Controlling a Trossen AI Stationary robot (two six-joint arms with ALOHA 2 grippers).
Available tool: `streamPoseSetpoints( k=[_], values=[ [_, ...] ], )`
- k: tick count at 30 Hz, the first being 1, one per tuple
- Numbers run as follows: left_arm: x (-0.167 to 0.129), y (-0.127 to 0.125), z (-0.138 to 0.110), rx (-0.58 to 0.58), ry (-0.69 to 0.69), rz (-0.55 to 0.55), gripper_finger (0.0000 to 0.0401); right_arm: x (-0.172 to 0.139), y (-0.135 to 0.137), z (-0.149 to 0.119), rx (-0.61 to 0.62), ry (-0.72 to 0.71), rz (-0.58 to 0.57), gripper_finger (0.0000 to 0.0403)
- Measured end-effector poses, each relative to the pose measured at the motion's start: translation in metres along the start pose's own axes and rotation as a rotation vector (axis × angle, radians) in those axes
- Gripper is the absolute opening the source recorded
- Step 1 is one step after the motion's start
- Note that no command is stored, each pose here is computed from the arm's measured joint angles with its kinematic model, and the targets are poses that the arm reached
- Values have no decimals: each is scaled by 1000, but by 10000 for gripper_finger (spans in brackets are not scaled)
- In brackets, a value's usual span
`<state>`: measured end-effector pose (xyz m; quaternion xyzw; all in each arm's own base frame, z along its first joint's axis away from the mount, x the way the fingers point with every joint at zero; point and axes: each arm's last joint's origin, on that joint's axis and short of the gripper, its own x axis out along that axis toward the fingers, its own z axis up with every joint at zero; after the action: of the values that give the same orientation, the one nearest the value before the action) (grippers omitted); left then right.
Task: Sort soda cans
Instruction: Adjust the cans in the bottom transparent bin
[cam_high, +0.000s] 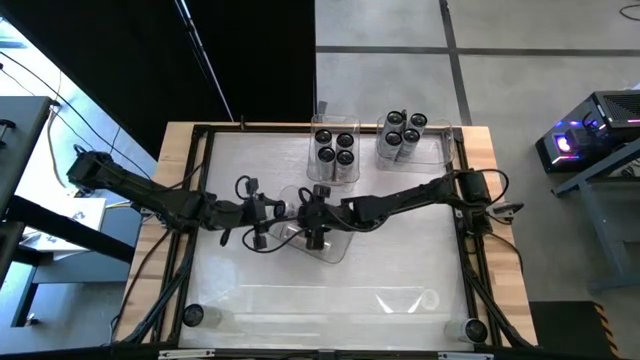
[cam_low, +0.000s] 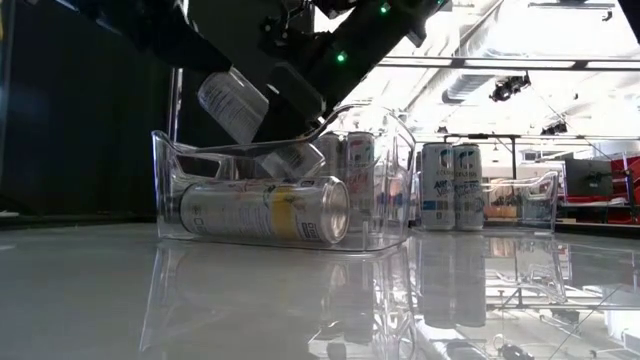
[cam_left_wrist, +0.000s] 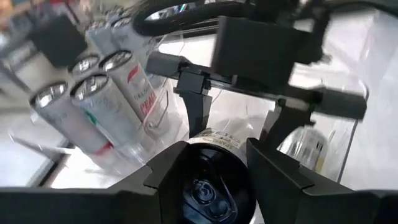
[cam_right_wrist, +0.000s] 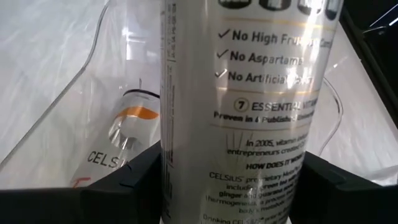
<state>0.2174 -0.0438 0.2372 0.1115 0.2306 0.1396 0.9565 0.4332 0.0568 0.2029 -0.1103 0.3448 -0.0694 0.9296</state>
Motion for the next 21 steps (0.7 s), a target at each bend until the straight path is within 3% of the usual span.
streamPoseSetpoints(
  k=[4,7,14,21],
  values=[
    [-2,-3,-2,176,11,-12,156,-1,0,-1,-27,19,1,234],
    [-5,-6,-4,241,25,-27,156,-2,1,-3,-42,36,17,234],
    [-14,-1,-9,233,78,-32,156,-3,1,1,-40,11,55,234],
    [-32,11,-4,150,15,-41,156,-5,2,9,-31,-58,63,234]
  ],
)
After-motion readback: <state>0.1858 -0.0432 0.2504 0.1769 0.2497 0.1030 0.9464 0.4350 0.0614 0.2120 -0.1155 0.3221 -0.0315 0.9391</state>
